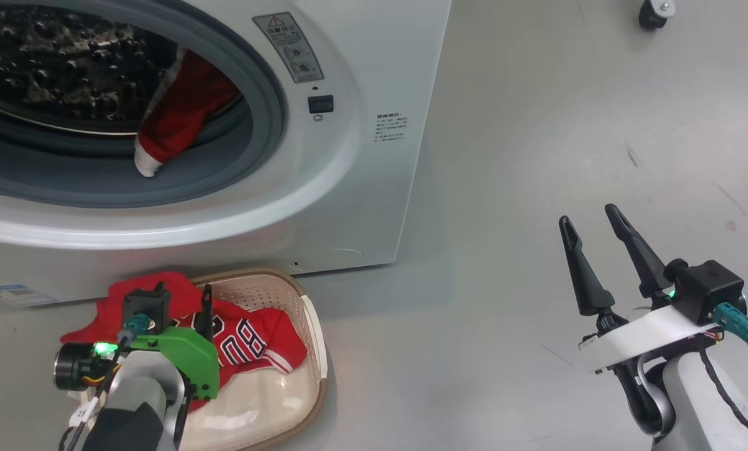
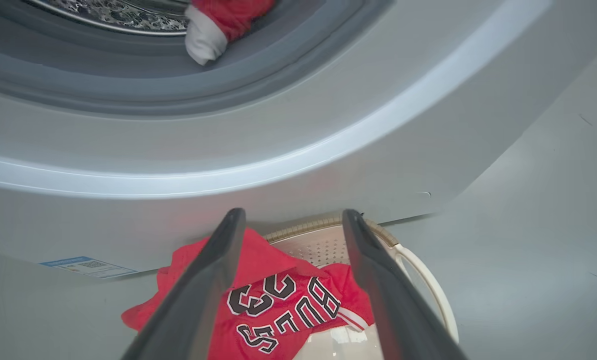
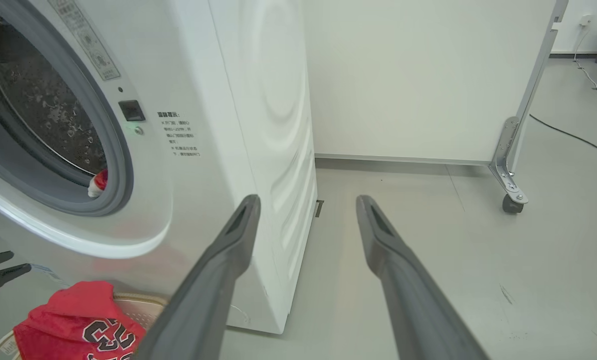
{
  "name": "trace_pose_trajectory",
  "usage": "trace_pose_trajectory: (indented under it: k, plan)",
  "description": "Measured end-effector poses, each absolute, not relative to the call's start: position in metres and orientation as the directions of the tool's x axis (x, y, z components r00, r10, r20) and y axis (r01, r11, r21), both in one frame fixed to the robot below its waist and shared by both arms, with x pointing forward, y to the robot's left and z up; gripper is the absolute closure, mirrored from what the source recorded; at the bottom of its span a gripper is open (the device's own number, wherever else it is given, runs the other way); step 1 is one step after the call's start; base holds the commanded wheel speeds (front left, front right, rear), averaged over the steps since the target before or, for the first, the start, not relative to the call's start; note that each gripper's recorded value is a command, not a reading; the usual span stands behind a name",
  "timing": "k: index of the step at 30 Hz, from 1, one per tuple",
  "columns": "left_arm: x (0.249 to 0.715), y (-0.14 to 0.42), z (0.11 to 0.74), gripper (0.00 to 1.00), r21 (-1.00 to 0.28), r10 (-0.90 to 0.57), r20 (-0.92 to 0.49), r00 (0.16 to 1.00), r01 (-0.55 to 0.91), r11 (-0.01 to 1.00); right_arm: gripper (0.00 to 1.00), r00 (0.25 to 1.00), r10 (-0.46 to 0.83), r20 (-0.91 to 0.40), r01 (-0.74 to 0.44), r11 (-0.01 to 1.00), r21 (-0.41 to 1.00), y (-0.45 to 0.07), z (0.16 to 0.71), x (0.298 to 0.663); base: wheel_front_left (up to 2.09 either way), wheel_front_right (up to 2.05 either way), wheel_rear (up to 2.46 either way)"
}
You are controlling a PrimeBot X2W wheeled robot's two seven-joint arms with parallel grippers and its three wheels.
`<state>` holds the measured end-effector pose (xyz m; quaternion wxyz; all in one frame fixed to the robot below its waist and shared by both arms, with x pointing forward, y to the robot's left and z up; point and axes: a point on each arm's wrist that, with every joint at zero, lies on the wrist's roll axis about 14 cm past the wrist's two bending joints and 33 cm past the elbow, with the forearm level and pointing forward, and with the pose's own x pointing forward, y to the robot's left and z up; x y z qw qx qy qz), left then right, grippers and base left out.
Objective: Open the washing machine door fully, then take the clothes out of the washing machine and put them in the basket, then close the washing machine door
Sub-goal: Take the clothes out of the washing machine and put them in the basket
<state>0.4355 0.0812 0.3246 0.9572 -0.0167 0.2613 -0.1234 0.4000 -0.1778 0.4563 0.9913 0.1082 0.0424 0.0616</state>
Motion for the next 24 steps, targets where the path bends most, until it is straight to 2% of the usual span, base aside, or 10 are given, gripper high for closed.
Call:
trace_pose_trajectory:
  k: [7,14,24]
  plan:
    - [0.431,0.091,0.363,0.0,-0.084,-0.235,-0.401,0.886,0.22,0.972,0.0,0.986,0.165,-0.025,-0.155,0.96,0.235,-0.162,0.472,0.391,0.0,0.0,0.0]
    - [0.432,0.1,0.419,0.0,-0.087,-0.216,-0.234,0.948,0.201,0.976,0.0,0.982,0.187,0.019,-0.185,0.951,0.246,-0.149,0.487,0.381,0.0,0.0,0.0]
    - [0.4,0.118,0.443,0.0,-0.125,-0.166,-0.151,0.974,0.148,0.981,0.0,0.979,0.195,0.066,-0.205,0.948,0.244,-0.141,0.504,0.367,0.0,0.0,0.0]
